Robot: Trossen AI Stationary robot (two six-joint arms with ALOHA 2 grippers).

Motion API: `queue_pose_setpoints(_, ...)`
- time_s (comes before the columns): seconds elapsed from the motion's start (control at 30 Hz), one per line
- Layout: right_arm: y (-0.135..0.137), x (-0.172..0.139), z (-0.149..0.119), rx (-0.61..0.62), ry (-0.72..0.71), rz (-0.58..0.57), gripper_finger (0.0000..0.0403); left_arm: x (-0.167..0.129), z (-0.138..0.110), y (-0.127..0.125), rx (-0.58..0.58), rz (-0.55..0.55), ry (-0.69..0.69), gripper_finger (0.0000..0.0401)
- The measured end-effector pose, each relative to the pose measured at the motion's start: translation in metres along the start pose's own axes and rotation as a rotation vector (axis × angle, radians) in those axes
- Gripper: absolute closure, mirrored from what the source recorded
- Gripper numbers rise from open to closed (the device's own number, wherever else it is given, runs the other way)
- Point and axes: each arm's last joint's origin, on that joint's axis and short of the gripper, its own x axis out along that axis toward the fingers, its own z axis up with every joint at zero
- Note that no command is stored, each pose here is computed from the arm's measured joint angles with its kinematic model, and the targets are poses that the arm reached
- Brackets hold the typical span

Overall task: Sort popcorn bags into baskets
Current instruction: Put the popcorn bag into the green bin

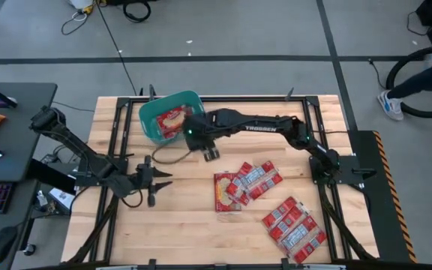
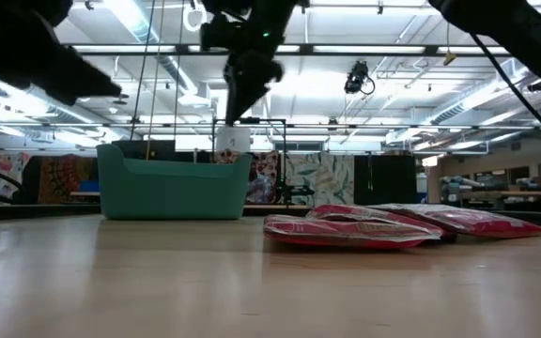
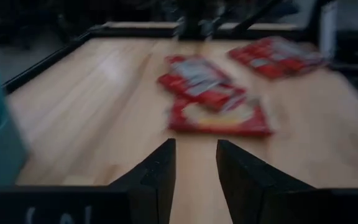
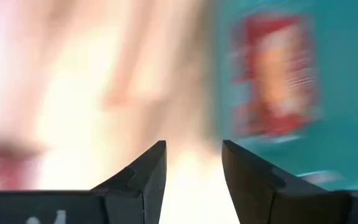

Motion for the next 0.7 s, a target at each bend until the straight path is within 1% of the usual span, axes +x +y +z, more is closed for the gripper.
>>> queue_pose_setpoints(0.1, 0.019, 0.001, -0.004, 0.050, 0.054, 0.167, 0.0243, 0.000, -0.007, 0.004, -0.015, 0.074, 0.034, 0.0280)
queue_pose_setpoints(0.2, 0.044, 0.010, -0.007, 0.058, 0.127, 0.258, 0.0243, 0.000, -0.008, 0.006, -0.056, 0.123, 0.024, 0.0280)
queue_pose_setpoints(0.3, 0.078, 0.025, -0.010, -0.003, 0.208, 0.311, 0.0243, 0.000, -0.007, 0.007, -0.071, 0.146, 0.010, 0.0280)
queue_pose_setpoints(0.4, 0.111, 0.040, -0.016, -0.070, 0.283, 0.350, 0.0243, 0.000, -0.007, 0.007, -0.070, 0.143, 0.013, 0.0280)
queue_pose_setpoints(0.57, 0.147, 0.049, -0.012, -0.098, 0.249, 0.381, 0.0249, 0.000, -0.008, 0.006, -0.065, 0.125, 0.023, 0.0280)
queue_pose_setpoints(0.63, 0.157, 0.052, -0.010, -0.104, 0.221, 0.396, 0.0252, 0.000, -0.007, 0.007, -0.060, 0.128, 0.023, 0.0280)
queue_pose_setpoints(0.7, 0.165, 0.054, -0.012, -0.111, 0.238, 0.402, 0.0255, 0.001, -0.007, 0.008, -0.050, 0.139, 0.024, 0.0280)
